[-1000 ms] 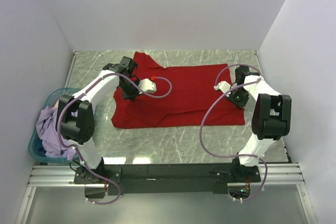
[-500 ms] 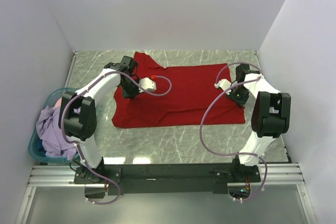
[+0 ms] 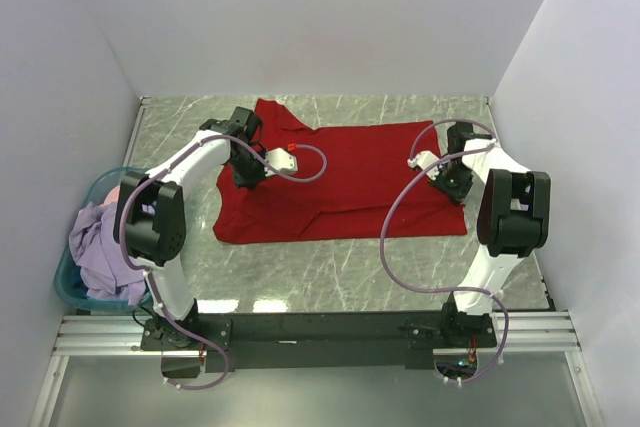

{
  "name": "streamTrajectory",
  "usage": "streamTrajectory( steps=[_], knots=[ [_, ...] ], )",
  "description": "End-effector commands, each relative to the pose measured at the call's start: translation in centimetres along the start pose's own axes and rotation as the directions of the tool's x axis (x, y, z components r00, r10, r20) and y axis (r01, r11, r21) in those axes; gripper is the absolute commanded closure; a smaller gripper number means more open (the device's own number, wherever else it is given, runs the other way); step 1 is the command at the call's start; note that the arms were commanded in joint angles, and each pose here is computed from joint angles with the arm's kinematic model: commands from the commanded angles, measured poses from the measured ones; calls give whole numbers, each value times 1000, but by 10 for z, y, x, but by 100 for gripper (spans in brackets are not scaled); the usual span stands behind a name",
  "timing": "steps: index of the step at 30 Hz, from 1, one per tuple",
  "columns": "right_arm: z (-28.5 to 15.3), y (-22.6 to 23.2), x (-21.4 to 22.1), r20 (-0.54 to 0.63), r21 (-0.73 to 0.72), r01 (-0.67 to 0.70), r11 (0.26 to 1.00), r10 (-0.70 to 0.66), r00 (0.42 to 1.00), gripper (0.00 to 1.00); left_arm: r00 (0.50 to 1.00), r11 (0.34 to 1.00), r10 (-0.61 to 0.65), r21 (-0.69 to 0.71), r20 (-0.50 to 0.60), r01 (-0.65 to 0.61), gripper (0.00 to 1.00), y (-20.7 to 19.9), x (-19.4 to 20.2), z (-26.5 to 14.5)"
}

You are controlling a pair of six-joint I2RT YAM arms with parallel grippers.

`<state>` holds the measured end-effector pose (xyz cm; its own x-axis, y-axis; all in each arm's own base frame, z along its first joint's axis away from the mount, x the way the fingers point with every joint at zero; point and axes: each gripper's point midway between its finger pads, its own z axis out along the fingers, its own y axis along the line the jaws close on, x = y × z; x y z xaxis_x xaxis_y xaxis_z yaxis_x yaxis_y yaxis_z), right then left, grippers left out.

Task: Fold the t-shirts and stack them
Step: Fold the tshirt

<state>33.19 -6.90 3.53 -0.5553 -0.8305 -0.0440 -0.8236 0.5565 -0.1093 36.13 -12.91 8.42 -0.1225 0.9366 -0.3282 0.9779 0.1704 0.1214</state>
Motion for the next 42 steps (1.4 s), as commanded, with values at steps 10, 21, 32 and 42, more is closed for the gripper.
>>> streamTrajectory(
  steps=[10,21,32,42],
  knots=[
    [-8,-25,-8,20,59,-25,998,24,1000,100,1000,999,19,-47,9,-18,99,22,0,-3],
    [-46,-49,-8,123,0,-282,960,279,952,49,963,968,-249,-9,103,252,49,28,14,-30],
    [-40,22,16,52,-346,-558,755,609,792,48,779,792,-610,153,145,591,35,-40,39,-29],
    [1,36,28,-26,-320,-646,693,675,737,47,707,709,-703,149,71,690,33,-67,62,-2]
  ],
)
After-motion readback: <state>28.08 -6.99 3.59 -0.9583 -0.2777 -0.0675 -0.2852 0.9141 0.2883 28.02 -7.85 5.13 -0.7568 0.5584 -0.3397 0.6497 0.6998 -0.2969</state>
